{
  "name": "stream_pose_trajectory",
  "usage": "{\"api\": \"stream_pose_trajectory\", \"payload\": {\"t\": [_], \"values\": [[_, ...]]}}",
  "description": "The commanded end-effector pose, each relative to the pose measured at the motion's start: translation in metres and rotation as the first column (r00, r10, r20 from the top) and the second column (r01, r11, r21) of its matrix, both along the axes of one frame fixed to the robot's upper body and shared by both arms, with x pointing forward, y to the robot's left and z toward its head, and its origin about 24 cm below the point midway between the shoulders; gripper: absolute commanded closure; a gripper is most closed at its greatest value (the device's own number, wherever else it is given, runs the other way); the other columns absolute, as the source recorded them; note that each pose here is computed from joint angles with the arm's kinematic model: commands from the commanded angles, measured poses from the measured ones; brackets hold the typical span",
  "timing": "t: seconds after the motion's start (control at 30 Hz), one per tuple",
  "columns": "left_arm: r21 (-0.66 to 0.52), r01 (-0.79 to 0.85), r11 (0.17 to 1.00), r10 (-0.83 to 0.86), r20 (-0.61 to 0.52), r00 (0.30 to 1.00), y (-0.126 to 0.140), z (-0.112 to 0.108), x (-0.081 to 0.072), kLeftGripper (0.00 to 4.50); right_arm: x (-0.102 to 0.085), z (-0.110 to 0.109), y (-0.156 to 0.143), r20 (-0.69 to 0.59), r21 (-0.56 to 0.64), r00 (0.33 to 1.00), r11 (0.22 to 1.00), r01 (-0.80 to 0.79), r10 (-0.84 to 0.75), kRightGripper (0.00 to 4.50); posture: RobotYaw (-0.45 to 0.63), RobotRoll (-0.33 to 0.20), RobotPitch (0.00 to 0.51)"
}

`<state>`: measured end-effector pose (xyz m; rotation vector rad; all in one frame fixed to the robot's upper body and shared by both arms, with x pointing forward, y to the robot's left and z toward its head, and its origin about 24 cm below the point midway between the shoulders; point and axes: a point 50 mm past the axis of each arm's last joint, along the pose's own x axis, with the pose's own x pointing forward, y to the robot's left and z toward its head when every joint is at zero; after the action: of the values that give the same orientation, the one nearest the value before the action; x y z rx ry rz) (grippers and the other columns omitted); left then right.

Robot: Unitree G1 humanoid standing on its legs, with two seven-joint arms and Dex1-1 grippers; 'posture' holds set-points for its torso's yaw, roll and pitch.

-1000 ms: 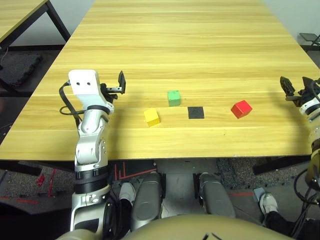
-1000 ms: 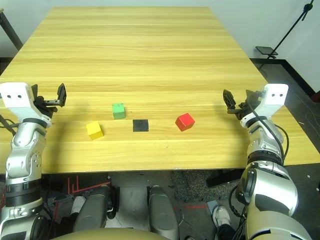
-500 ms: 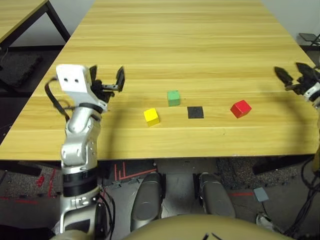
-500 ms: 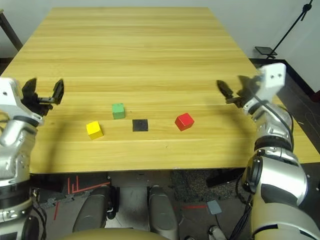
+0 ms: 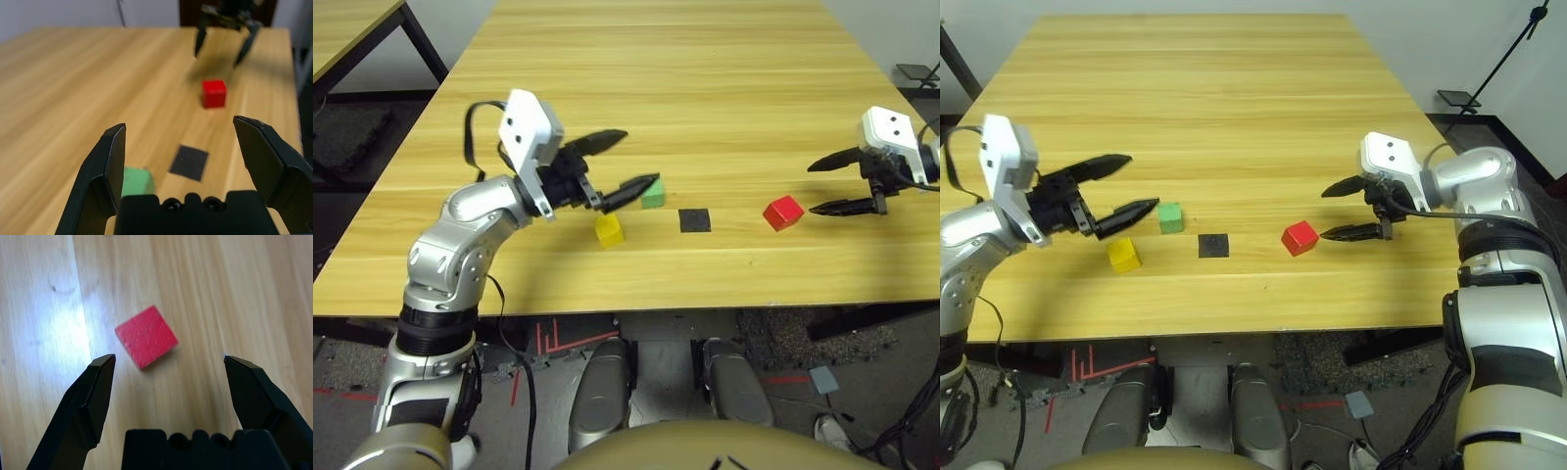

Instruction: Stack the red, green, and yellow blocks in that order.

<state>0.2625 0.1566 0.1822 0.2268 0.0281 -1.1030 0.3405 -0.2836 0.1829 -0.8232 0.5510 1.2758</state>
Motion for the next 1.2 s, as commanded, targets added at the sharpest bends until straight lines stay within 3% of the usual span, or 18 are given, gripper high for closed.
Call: {"api": "stream_pose_trajectory", "payload": {"t": [0.03,0.17,0.53,0.63,0.83,1.0,1.1,1.2], "values": [[0.097,0.065,0.993,-0.058,-0.073,0.996,-0.006,-0.010,-0.008,0.03,0.004,0.000,0.010,-0.011,-0.069,0.998,0.996,-0.064,0.063,0.00,0.27,-0.248,0.110],[0.165,0.106,0.981,-0.085,-0.127,0.988,-0.009,-0.016,-0.016,0.03,0.010,-0.004,0.027,-0.032,-0.126,0.989,0.981,-0.148,0.145,0.00,0.31,-0.252,0.115],[0.133,0.044,0.990,-0.028,-0.120,0.992,-0.016,-0.008,-0.027,0.03,0.015,-0.018,0.051,-0.103,-0.250,0.956,0.923,-0.293,0.275,0.00,0.42,-0.268,0.141],[0.121,0.028,0.992,-0.013,-0.122,0.992,-0.017,-0.008,-0.030,0.00,0.017,-0.022,0.057,-0.093,-0.287,0.953,0.908,-0.304,0.290,0.58,0.43,-0.269,0.144],[0.118,-0.007,0.993,0.021,-0.122,0.992,-0.017,-0.007,-0.033,0.00,0.024,-0.017,0.072,-0.064,-0.216,0.961,0.936,-0.277,0.270,2.48,0.45,-0.277,0.138],[0.110,-0.021,0.994,0.034,-0.117,0.993,-0.020,-0.005,-0.031,0.00,0.034,0.002,0.104,-0.080,-0.063,0.974,0.974,-0.216,0.211,2.46,0.44,-0.287,0.128],[0.095,-0.020,0.995,0.032,-0.121,0.992,-0.025,-0.004,-0.028,0.00,0.034,0.008,0.124,-0.107,-0.066,0.978,0.980,-0.186,0.179,2.46,0.44,-0.291,0.125],[0.092,-0.021,0.996,0.033,-0.133,0.991,-0.029,-0.007,-0.025,0.00,0.023,0.007,0.145,-0.137,-0.067,0.977,0.983,-0.173,0.163,2.46,0.44,-0.295,0.122]]}}
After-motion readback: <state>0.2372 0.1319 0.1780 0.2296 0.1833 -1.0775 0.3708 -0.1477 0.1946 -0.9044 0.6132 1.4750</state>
